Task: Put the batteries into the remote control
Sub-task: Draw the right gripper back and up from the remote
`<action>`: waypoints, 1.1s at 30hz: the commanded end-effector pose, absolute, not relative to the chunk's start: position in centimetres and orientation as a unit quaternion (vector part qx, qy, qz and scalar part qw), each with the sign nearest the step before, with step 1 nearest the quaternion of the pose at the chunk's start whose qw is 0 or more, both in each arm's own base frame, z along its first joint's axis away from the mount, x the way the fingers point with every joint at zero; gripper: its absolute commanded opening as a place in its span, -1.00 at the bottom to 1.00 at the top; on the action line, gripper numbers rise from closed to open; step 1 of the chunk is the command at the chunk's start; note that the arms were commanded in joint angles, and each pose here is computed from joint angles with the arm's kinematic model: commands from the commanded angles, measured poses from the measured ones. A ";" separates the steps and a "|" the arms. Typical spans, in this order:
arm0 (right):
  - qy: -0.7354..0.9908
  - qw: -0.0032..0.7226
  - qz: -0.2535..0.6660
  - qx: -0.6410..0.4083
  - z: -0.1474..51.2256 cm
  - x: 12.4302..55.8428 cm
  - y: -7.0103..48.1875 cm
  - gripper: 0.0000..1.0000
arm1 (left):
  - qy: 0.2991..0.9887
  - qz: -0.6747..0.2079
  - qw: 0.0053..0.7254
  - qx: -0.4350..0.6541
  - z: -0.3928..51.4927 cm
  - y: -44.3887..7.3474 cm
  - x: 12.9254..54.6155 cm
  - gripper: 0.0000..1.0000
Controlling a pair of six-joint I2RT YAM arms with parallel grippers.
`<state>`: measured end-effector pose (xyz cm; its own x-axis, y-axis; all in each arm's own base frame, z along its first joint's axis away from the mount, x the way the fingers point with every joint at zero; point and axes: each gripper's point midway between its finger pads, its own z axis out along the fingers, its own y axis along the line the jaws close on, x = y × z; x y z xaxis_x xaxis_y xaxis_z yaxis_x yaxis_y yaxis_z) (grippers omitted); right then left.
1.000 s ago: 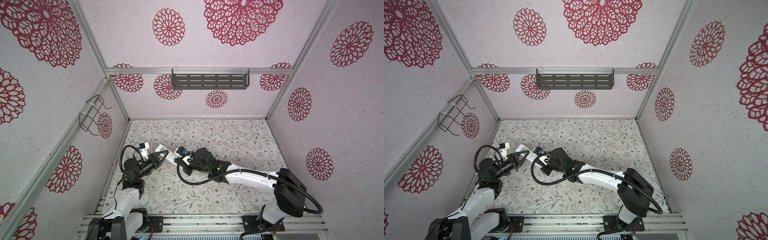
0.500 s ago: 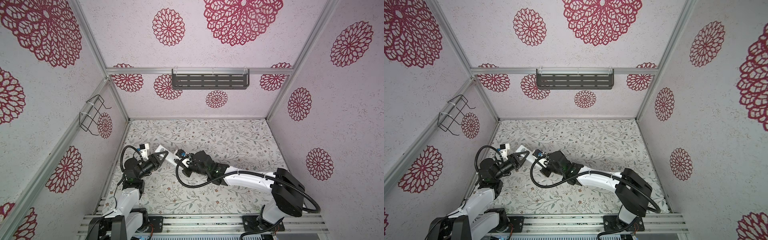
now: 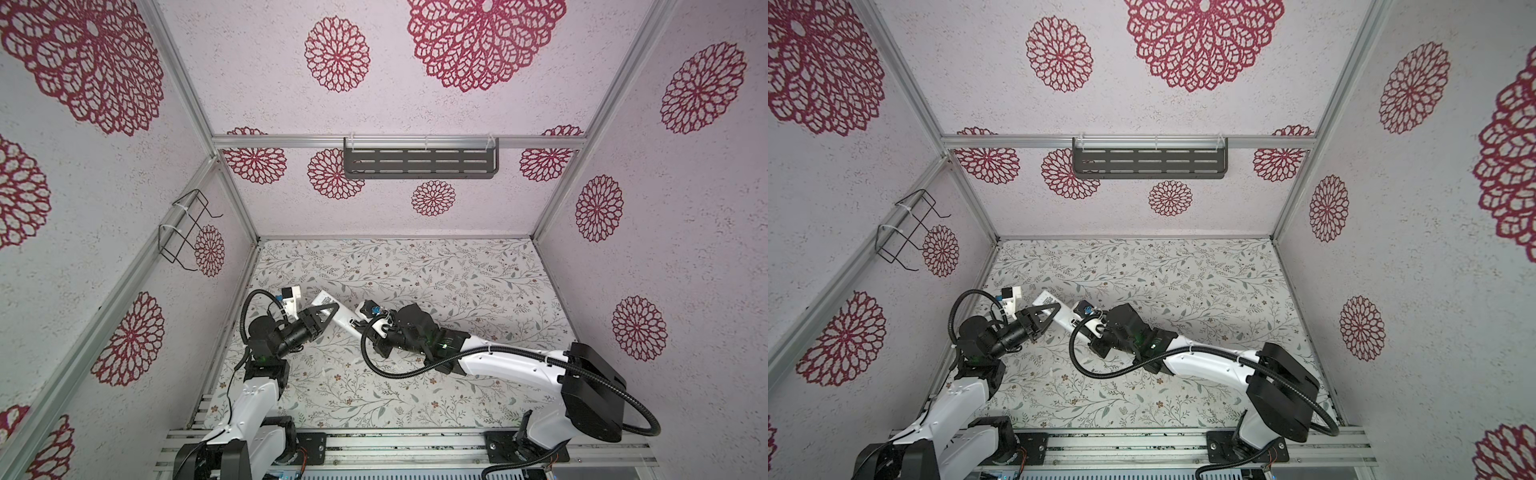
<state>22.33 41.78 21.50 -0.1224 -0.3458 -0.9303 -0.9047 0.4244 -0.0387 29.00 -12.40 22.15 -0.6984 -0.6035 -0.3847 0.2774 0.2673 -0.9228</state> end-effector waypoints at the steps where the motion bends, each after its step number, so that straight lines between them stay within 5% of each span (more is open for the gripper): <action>1: 0.721 0.448 0.282 -0.447 20.3 21.8 39.4 -0.48 | 0.687 -0.601 0.404 -0.059 26.1 -13.3 28.4 -1.00; 10: 0.701 0.498 0.319 -0.399 26.2 21.4 35.1 0.02 | 0.710 -0.576 0.403 -0.052 24.8 -13.8 28.6 -1.00; 20: 0.780 0.437 0.299 -0.334 22.6 24.2 30.8 0.89 | 0.779 -0.497 0.381 -0.029 24.4 -13.7 28.0 -1.00; 33: 0.762 0.300 0.411 -0.400 20.1 20.9 33.8 0.98 | 0.780 -0.539 0.307 0.082 26.0 -16.4 24.6 -1.00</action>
<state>22.74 31.94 17.64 -0.5093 -0.3734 -0.7754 -0.8184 0.4889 0.3020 26.30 -14.94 24.85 -0.7809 -0.2918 -0.5523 0.3749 0.4883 -0.7880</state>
